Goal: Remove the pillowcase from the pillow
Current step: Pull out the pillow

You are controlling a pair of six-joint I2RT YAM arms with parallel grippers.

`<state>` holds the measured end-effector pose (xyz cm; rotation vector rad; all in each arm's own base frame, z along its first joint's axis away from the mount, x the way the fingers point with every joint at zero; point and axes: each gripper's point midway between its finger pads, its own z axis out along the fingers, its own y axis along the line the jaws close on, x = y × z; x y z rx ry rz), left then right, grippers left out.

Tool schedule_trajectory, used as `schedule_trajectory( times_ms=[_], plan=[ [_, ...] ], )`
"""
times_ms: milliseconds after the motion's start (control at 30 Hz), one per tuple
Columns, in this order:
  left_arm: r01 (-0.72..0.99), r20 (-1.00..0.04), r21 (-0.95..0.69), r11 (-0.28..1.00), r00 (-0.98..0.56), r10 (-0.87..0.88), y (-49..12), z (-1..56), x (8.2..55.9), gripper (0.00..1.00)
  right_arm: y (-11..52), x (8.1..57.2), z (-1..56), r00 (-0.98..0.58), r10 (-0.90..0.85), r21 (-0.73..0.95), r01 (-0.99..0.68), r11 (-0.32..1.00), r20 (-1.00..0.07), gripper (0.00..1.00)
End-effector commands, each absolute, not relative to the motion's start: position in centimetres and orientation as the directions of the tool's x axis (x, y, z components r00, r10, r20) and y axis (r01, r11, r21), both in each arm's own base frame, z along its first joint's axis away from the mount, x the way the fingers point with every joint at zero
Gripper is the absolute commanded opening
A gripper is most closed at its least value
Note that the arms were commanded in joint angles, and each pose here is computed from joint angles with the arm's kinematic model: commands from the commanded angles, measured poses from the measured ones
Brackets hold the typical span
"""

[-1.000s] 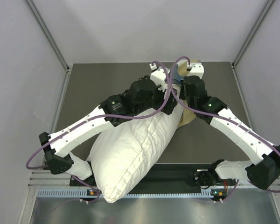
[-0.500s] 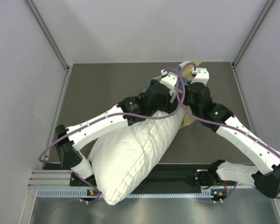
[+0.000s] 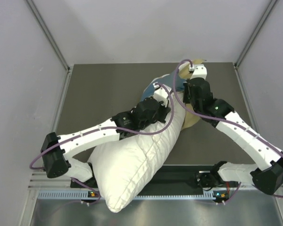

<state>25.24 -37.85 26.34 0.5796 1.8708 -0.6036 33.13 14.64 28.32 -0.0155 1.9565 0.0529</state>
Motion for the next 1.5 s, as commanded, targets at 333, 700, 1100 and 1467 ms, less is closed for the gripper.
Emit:
schedule_trajectory(
  times_ms=[333,700,1100,1467],
  plan=[
    [0.849,-0.738,-0.188,0.493,-0.454,0.5,-37.4,13.6,10.6,0.0,8.8,40.3,48.2,0.095,0.254,0.26,0.065,0.963,-0.963,0.0],
    [0.872,-0.616,-0.204,0.445,-0.468,0.634,-37.0,7.3,4.6,0.0,6.5,42.5,54.2,0.192,0.271,0.293,0.091,0.952,-0.943,0.0],
    [0.874,-0.557,-0.278,0.398,-0.484,0.675,-35.5,6.0,-0.7,0.0,2.5,42.5,56.0,0.245,0.248,0.295,0.18,0.938,-0.937,0.0],
    [0.865,-0.575,-0.252,0.434,-0.495,0.652,-35.0,7.0,-0.3,0.0,2.2,40.7,54.8,0.217,0.226,0.263,0.162,0.951,-0.95,0.0]
  ],
)
